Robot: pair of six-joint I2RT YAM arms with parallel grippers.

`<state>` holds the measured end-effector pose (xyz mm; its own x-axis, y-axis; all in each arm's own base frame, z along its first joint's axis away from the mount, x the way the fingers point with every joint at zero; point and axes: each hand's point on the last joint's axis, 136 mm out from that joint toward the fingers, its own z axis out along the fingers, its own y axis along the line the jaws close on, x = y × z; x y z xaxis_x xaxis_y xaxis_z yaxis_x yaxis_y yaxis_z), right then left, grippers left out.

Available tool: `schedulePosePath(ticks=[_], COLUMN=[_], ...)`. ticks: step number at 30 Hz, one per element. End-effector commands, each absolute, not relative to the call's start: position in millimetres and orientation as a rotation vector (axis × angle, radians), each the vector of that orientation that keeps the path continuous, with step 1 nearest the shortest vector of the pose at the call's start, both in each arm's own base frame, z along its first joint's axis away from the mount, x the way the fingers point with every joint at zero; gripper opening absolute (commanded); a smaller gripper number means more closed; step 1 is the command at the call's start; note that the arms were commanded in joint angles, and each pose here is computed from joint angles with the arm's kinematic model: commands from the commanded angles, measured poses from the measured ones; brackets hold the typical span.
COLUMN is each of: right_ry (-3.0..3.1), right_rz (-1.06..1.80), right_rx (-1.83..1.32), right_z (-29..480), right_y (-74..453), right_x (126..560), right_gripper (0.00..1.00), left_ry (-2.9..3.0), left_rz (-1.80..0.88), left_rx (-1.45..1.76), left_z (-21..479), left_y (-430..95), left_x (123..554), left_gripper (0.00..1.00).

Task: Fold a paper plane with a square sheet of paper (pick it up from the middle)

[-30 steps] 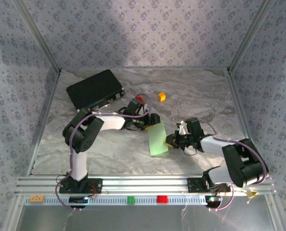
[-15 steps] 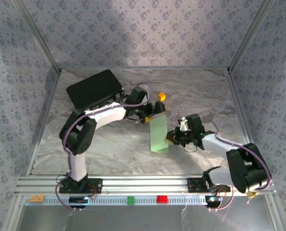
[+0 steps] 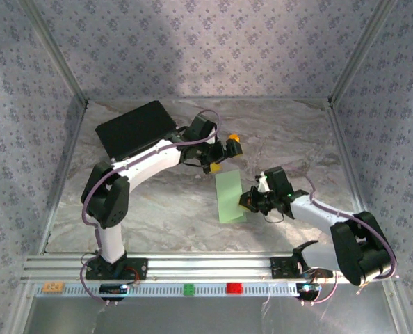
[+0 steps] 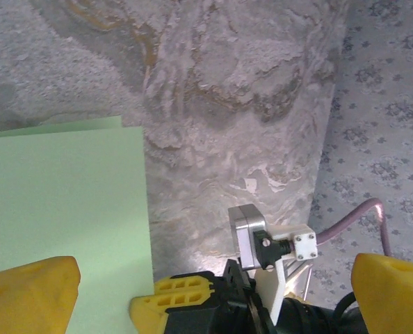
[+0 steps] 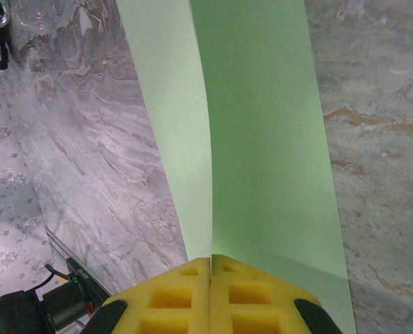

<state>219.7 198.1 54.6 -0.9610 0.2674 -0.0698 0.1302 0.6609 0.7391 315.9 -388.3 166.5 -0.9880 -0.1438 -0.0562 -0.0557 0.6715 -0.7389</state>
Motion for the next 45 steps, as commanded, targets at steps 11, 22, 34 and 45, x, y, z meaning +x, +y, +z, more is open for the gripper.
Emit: schedulePosePath(ticks=[11, 22, 34, 45], right_ry=[2.685, 2.695, 2.692, 2.676], right_rz=[1.129, 1.13, 1.117, 1.123], right_rx=[0.339, 0.343, 0.362, 0.409], right_z=[67.0, 61.0, 58.0, 55.1], right_y=[193.2, 195.1, 193.7, 194.5], right_x=[221.2, 225.3, 226.2, 224.8], right_gripper=[0.01, 0.01, 0.01, 0.01], left_ry=[2.745, 2.731, 2.714, 2.498], left_rz=[-1.248, -1.221, -1.199, -1.166], left_rx=[-0.158, -0.132, -0.108, -0.027], left_z=[197.5, 202.4, 204.1, 184.9], left_y=[-384.4, -383.0, -375.7, -335.0], left_x=[315.2, 318.6, 316.4, 299.3], left_gripper=[0.99, 0.99, 1.0, 0.99])
